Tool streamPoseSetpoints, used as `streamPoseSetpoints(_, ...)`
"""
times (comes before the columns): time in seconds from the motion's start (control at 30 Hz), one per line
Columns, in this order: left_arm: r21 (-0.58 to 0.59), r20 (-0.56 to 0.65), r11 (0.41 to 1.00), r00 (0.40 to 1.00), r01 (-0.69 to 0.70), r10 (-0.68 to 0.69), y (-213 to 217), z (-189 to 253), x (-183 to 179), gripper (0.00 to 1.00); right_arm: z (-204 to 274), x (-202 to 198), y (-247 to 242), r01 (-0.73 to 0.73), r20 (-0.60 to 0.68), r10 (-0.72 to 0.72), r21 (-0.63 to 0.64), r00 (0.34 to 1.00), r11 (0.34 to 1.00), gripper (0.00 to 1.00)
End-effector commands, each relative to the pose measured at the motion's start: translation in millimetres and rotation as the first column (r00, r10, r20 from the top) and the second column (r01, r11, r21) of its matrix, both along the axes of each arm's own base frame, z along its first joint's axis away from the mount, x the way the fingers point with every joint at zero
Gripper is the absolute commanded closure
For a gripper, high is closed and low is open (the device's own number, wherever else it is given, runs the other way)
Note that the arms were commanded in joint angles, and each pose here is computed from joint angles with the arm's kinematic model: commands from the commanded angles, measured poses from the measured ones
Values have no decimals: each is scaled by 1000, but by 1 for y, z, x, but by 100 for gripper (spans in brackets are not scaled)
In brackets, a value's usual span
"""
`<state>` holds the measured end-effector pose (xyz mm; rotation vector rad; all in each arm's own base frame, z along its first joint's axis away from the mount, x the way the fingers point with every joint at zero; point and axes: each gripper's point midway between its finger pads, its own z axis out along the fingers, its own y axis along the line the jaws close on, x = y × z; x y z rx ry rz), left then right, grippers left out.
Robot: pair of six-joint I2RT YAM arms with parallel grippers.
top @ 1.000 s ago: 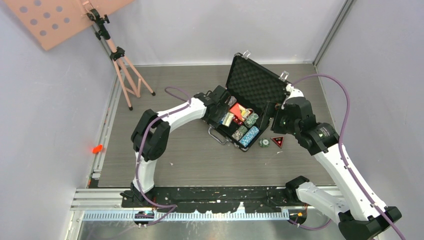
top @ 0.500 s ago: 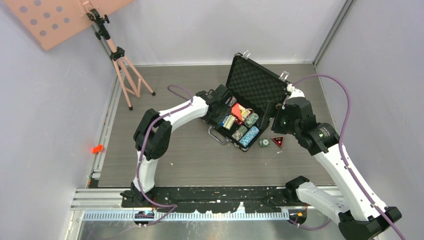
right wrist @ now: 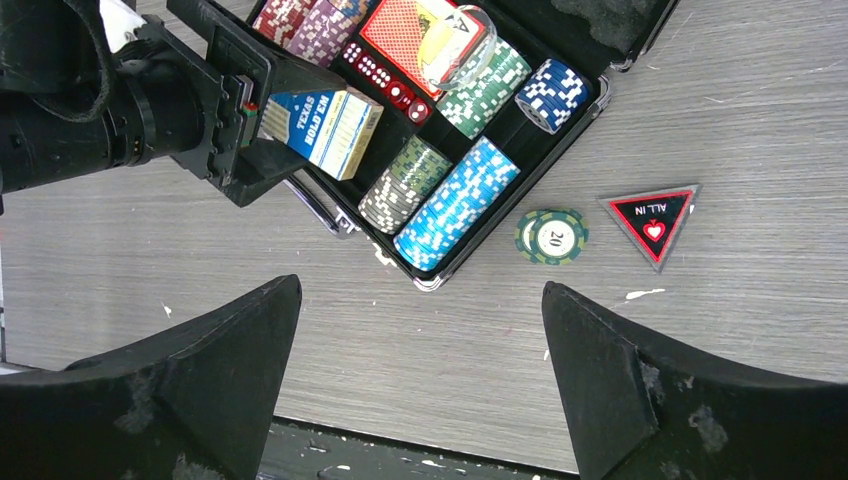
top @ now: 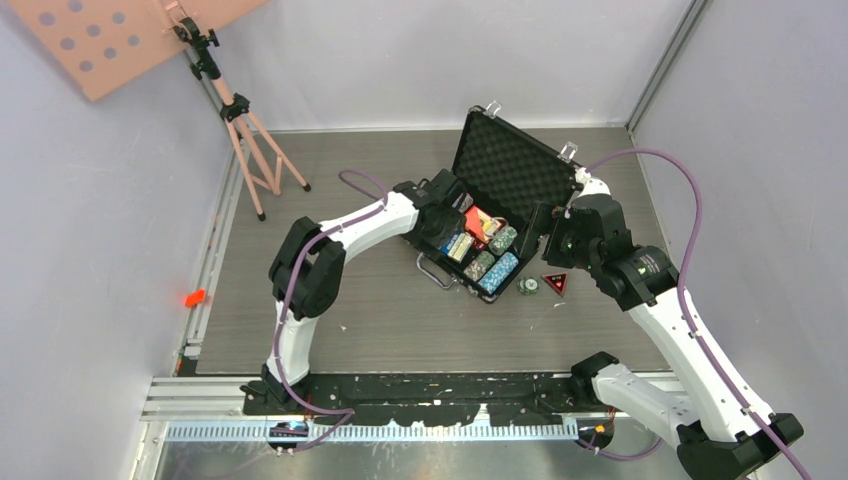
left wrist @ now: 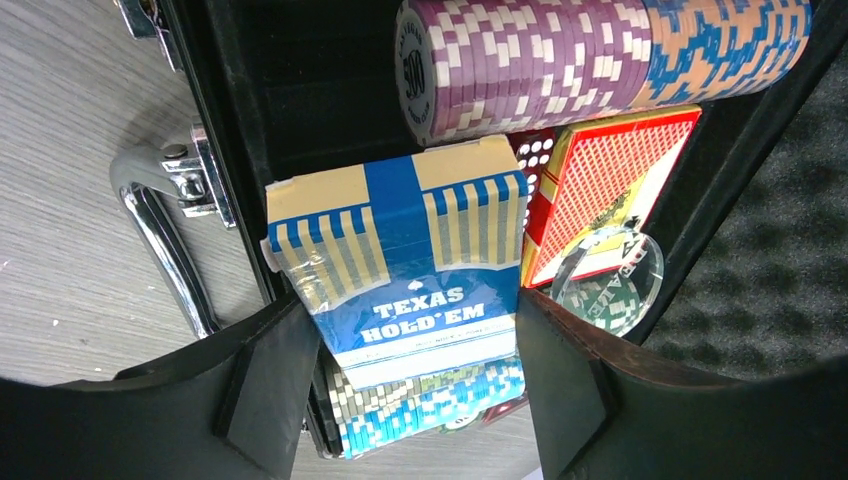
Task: Pack up texas hold em set
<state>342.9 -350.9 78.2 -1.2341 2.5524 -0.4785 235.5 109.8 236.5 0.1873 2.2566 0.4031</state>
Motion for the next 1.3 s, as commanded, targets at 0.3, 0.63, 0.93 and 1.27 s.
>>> streamPoseSetpoints(0.3,-11,15,993,993,114,-114,7,54,-1,0,4,15,7,1,2,-1,-3,1000,1000,0)
streamPoseSetpoints(0.63,34,305,963,915,268,-265,100,113,20,0,-13,30,35,-104,-39,105,38,994,994,6)
streamPoseSetpoints(0.93,-70,488,888,792,455,-367,164,117,11,2,-50,85,102,-72,-50,73,6,996,997,38)
streamPoseSetpoints(1.27,18,461,892,788,452,-408,196,106,-22,0,-94,145,174,-8,-62,12,67,998,998,100)
